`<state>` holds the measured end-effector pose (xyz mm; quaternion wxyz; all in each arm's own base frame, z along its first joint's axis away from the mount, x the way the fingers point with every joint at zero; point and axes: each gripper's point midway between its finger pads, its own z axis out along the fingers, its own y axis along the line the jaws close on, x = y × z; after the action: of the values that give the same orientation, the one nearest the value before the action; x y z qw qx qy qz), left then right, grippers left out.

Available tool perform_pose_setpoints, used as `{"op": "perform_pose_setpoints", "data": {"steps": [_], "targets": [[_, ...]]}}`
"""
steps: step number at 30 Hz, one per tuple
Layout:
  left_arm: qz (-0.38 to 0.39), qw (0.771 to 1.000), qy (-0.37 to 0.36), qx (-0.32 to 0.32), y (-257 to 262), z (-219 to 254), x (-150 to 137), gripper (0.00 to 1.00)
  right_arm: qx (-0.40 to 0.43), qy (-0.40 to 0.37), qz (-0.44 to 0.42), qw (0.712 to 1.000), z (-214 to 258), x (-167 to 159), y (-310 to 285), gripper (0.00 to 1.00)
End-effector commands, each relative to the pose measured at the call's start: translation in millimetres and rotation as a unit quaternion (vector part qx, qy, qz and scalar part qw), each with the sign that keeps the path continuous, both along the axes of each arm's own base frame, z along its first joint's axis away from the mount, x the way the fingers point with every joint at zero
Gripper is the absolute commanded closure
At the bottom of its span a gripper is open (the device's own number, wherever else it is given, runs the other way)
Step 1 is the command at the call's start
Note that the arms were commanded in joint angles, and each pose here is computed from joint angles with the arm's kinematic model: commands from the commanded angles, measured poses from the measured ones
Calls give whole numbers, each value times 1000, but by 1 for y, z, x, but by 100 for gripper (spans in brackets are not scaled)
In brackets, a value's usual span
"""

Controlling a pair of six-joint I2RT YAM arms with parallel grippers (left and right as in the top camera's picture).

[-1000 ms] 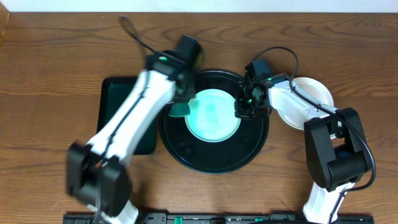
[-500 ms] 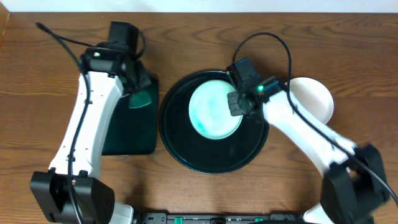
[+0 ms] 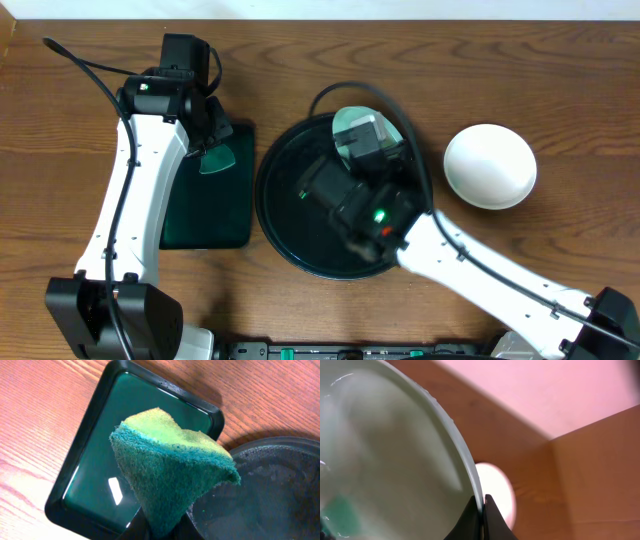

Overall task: Clean dirty plates on tray and stack at the side
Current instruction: 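Lift the mint-green plate with the right gripper and carry it right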

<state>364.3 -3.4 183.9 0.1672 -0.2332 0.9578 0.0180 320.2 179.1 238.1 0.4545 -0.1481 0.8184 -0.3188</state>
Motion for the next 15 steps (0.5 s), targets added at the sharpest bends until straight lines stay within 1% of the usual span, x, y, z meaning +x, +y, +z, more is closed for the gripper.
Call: {"op": "perform_pose_setpoints", "data": {"steps": [1,3,4,9,15], "targets": [[-9,1000,-6,2,1,4,2,93,-75,-145,-35,986,66,-17,-5,99],[-8,1000,-6,2,1,4,2,93,-90,-175,-35,980,77,-25,-1,99],[-8,1000,-6,2,1,4,2,93,-96,-177,-30,979,79,-28,3,99],[-2,1000,-6,2,6,4,2,93,-98,-176,-9,979,79,-36,14,99],[9,1000,-6,2,13,4,2,93,-98,-177,-6,979,79,-37,16,99]]}}
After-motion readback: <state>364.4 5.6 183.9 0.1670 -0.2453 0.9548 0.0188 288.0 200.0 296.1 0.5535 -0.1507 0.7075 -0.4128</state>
